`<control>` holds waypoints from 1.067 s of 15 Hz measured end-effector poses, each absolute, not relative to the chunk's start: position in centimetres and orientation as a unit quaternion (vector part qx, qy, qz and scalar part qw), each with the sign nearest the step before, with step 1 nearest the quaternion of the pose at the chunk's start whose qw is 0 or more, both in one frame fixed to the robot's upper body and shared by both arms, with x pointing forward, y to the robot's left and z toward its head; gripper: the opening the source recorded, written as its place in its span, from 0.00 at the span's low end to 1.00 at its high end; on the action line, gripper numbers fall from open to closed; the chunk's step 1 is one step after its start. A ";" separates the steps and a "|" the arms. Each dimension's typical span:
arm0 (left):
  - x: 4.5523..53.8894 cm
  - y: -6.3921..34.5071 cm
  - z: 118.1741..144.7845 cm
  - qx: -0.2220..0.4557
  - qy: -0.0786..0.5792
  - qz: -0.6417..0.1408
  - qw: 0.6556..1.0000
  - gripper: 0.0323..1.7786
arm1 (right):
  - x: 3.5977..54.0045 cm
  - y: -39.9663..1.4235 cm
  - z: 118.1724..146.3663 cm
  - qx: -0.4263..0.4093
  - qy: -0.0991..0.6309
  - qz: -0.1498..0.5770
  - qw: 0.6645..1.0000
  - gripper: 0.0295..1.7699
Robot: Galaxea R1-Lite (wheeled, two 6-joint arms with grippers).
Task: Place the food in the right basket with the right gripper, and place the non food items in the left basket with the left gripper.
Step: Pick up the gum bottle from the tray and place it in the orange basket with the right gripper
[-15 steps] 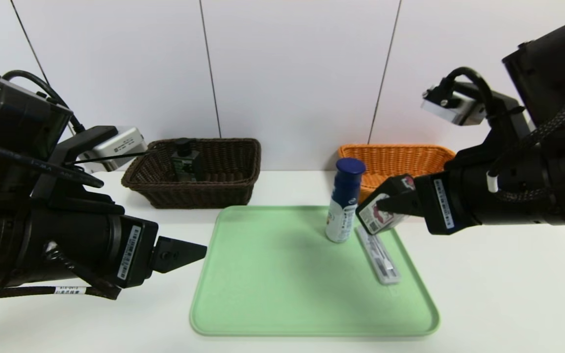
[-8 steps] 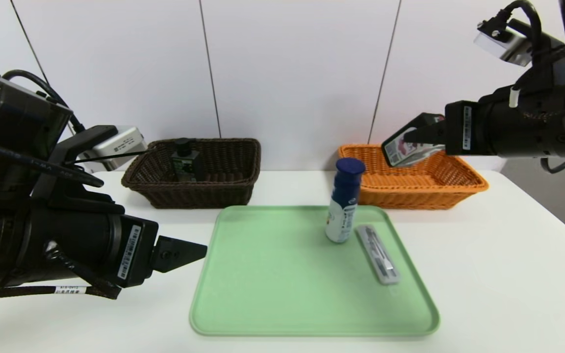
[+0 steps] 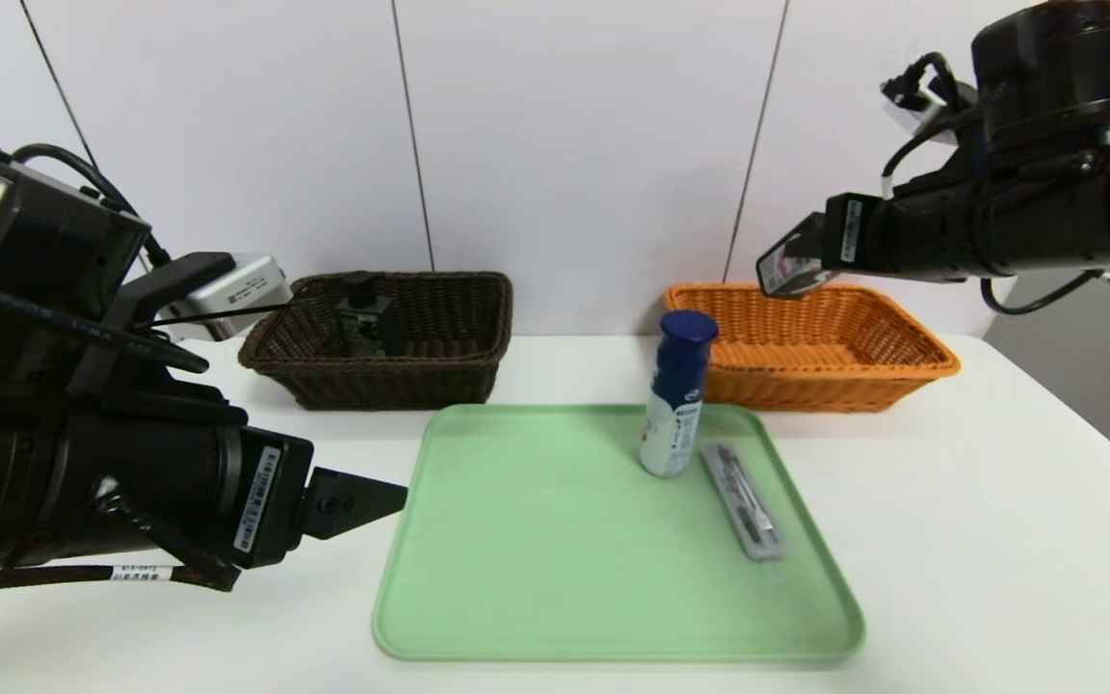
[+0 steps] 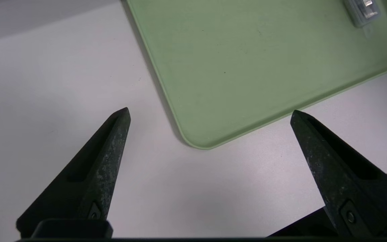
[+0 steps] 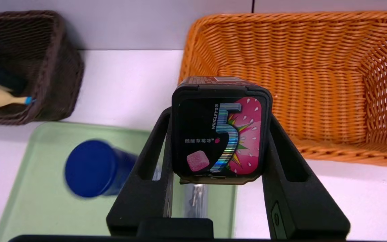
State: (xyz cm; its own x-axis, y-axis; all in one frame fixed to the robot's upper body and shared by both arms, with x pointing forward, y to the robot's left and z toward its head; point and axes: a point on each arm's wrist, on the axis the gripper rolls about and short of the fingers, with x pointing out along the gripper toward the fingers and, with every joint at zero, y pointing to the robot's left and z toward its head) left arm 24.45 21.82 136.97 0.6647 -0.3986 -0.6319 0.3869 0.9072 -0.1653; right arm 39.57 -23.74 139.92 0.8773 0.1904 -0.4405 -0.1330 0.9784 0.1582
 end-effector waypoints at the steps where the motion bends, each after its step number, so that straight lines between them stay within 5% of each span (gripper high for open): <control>1: 24.5 21.8 137.0 -0.008 0.349 -0.215 0.912 0.95 | 40.7 -23.9 139.4 0.062 0.238 0.076 0.966 0.40; 16: 24.5 21.8 136.9 -0.009 0.349 -0.215 0.912 0.95 | 51.8 -24.3 130.0 0.012 0.318 0.028 0.948 0.40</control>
